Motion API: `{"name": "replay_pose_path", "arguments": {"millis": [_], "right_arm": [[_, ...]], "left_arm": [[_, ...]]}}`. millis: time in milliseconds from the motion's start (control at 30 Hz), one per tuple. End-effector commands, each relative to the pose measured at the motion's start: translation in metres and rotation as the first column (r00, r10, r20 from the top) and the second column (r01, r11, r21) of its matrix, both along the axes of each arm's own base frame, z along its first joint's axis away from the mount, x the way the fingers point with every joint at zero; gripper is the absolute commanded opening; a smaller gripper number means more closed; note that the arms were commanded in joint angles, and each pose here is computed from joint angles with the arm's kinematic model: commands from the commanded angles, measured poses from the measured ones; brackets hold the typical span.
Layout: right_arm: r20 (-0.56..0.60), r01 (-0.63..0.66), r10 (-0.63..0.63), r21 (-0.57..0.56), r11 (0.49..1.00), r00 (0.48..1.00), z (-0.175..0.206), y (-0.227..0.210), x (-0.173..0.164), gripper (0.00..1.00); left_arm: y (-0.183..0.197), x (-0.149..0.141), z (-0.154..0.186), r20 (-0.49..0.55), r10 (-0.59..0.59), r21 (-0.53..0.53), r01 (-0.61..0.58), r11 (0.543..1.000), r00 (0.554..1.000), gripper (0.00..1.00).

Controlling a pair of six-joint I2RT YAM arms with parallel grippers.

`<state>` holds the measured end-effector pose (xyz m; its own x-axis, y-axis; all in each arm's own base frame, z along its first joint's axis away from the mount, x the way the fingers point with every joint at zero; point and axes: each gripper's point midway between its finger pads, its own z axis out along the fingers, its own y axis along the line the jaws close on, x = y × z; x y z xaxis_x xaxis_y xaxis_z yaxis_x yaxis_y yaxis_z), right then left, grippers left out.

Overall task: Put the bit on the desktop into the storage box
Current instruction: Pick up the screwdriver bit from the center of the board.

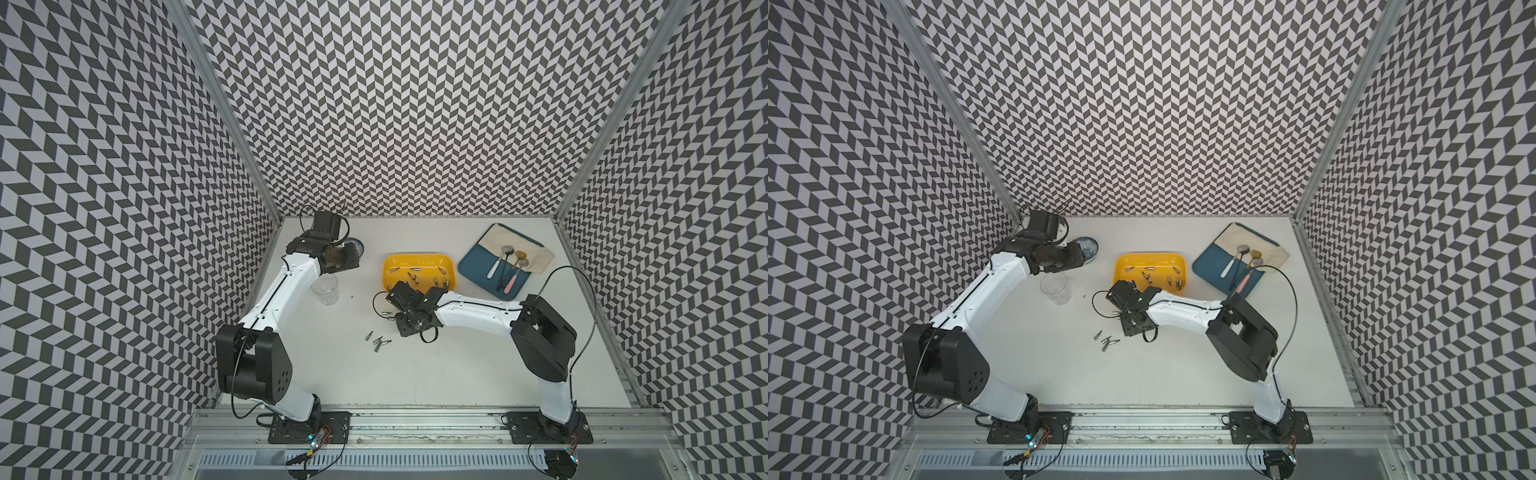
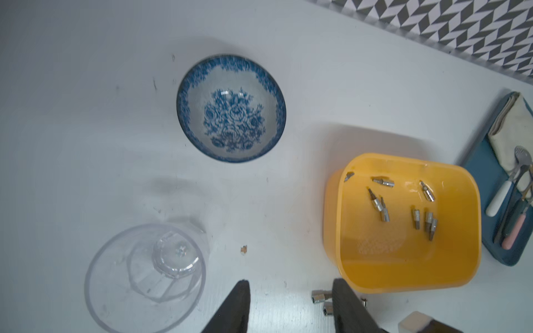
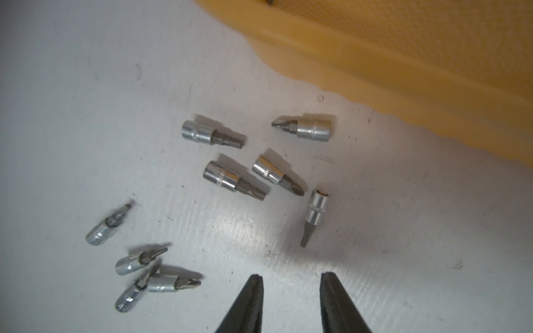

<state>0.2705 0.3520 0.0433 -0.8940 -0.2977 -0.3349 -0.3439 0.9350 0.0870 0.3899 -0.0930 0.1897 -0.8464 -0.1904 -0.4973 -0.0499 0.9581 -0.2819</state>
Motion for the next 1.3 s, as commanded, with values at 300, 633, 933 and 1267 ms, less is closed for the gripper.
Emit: {"name": "replay_pose_path", "arguments": {"millis": [300,633,933,1267], "right_arm": [[0.037,0.002,-0.001,-0.035,0.999,0.999,-0.006,-0.001,0.030,0.35],[0.038,0.003,-0.002,-0.043,0.999,0.999,-0.011,-0.002,0.041,0.32],[0.015,-0.003,0.004,-0.060,0.998,1.000,-0.022,-0.004,0.042,0.28],[0.002,-0.009,0.009,-0.098,0.995,1.000,-0.030,-0.010,0.039,0.18]], "left_arm": [[-0.006,-0.056,-0.015,-0.009,0.009,-0.092,-0.010,0.996,1.000,0.51],[-0.007,-0.082,-0.021,-0.024,0.004,-0.111,-0.007,0.994,1.000,0.51],[-0.012,-0.097,-0.035,-0.057,-0.010,-0.106,0.004,0.994,0.998,0.51],[-0.027,-0.104,-0.044,-0.076,-0.040,-0.116,0.032,0.993,0.996,0.51]]}}
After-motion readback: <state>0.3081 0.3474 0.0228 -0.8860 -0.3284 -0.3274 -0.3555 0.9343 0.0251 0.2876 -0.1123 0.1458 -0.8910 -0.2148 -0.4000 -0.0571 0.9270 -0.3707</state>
